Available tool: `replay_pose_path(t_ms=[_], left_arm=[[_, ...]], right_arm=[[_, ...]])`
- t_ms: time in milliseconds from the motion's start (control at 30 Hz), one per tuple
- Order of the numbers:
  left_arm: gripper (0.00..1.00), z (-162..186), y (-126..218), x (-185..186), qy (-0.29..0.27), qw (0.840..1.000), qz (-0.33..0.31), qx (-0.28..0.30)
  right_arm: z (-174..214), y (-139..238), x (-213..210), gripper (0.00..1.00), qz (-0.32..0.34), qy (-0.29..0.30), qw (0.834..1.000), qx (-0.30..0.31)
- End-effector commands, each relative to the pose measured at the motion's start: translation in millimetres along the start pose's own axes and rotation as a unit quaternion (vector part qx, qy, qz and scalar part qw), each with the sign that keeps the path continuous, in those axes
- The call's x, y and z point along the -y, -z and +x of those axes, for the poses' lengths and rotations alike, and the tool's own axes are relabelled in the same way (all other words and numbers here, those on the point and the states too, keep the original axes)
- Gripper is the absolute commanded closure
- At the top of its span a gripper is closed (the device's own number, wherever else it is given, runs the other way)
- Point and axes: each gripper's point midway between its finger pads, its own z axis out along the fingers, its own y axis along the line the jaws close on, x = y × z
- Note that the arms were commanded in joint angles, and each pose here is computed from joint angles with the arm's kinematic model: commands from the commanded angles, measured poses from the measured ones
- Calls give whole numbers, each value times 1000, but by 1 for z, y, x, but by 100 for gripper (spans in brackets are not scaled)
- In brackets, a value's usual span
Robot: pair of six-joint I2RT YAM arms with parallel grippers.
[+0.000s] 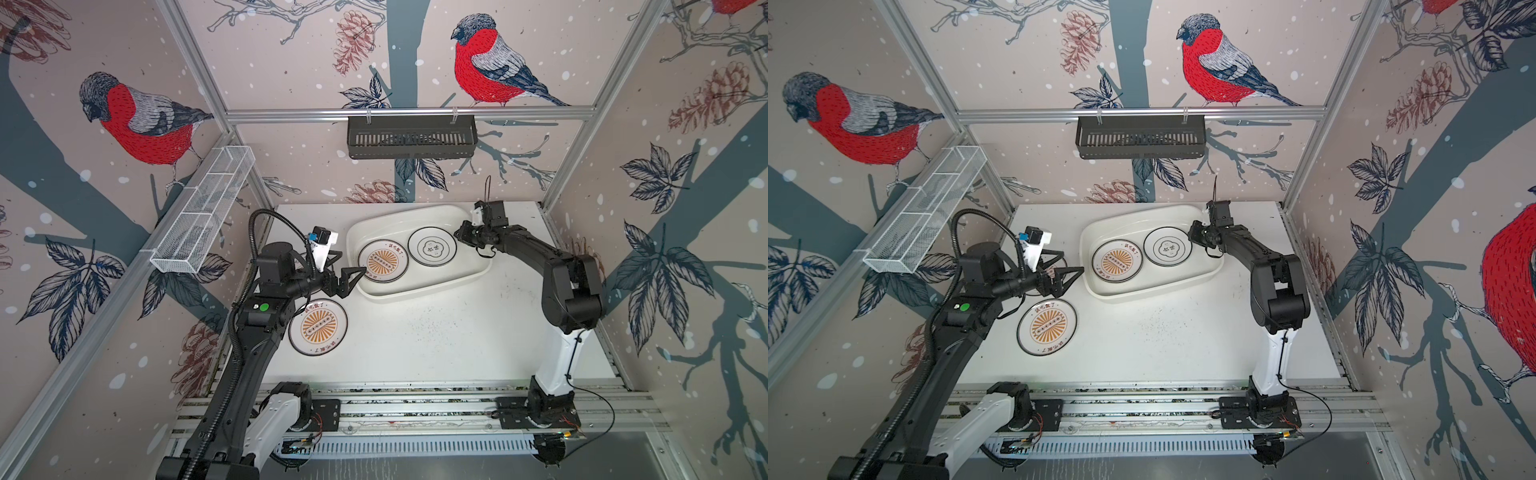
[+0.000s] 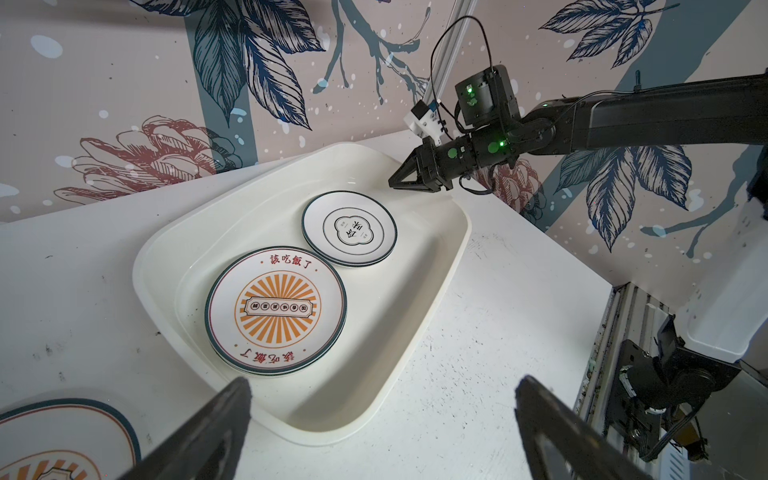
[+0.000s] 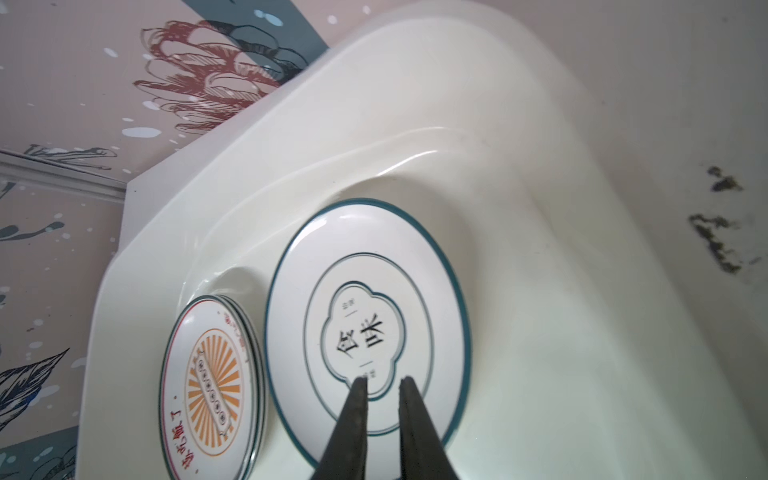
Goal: Place the plates into the plastic bin on the countertop
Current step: 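Lower the second white plate onto the first white plate in the bin, then open the right gripper and release the white plate in the bin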
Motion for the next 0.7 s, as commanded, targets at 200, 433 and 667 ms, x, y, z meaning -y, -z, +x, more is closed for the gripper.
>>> replay_pose_path(t_ms=[200, 433, 667], left_arm=[[2, -8, 1, 1, -20, 1000, 3, 15], [2, -7, 0, 0, -20, 1000, 3, 15], [2, -6, 0, 0, -19, 1000, 1, 13]], right_arm=[[38, 0, -55, 80, -9, 103, 990, -99], [77, -17, -67, 79, -24, 131, 976, -170], [105, -28, -78, 77, -43, 138, 967, -211]])
